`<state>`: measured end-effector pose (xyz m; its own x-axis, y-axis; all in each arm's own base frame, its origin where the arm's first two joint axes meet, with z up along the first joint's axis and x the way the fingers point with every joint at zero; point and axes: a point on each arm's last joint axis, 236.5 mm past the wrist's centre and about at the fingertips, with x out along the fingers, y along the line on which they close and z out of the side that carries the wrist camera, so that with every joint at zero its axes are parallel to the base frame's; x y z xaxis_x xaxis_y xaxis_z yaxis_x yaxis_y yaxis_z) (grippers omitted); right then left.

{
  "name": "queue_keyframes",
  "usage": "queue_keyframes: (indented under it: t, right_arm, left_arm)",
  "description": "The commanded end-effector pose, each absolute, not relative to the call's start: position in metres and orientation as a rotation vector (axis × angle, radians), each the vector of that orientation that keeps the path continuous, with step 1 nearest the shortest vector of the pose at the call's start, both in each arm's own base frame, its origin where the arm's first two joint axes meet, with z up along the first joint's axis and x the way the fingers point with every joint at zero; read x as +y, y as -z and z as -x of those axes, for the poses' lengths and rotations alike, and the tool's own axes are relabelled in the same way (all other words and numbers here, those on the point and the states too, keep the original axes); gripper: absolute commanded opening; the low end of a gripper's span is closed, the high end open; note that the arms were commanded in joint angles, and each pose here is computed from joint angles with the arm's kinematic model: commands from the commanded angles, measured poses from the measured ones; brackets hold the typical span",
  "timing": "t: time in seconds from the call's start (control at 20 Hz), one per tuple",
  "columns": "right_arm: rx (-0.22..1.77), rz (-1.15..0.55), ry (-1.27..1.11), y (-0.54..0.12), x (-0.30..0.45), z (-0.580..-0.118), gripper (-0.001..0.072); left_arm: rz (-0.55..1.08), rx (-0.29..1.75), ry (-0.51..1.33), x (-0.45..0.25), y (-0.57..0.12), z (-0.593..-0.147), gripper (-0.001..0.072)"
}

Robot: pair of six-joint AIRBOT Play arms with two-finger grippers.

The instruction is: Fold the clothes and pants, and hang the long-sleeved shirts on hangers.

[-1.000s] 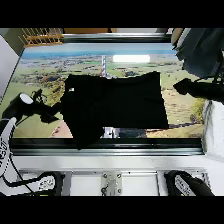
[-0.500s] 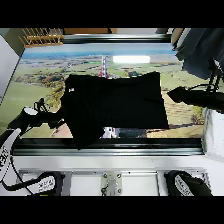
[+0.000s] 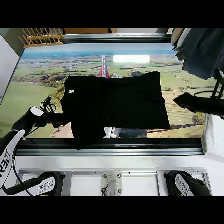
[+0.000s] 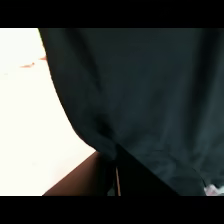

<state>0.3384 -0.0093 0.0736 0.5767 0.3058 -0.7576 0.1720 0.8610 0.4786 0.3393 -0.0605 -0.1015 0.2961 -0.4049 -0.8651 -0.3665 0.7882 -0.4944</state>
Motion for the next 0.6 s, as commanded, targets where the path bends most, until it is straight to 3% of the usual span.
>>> queue_keyframes:
  t: [0.0,0.25,0.55]
  right_arm:
    - [1.144,-0.803,0.319,0.012,-0.068,-0.280,0.0446]
    - [1.141,-1.065,0.432,0.091,-0.058,-0.265,0.0447]
    - [1.121,-1.066,0.294,0.114,-0.010,-0.302,0.0446]
  left_arm:
    - [0.624,1.274,0.067,-0.057,0.081,-0.335,0.0008]
    - [0.594,1.253,0.073,-0.054,0.072,-0.334,0.0008]
    - [0.594,1.252,0.073,-0.054,0.072,-0.334,0.0008]
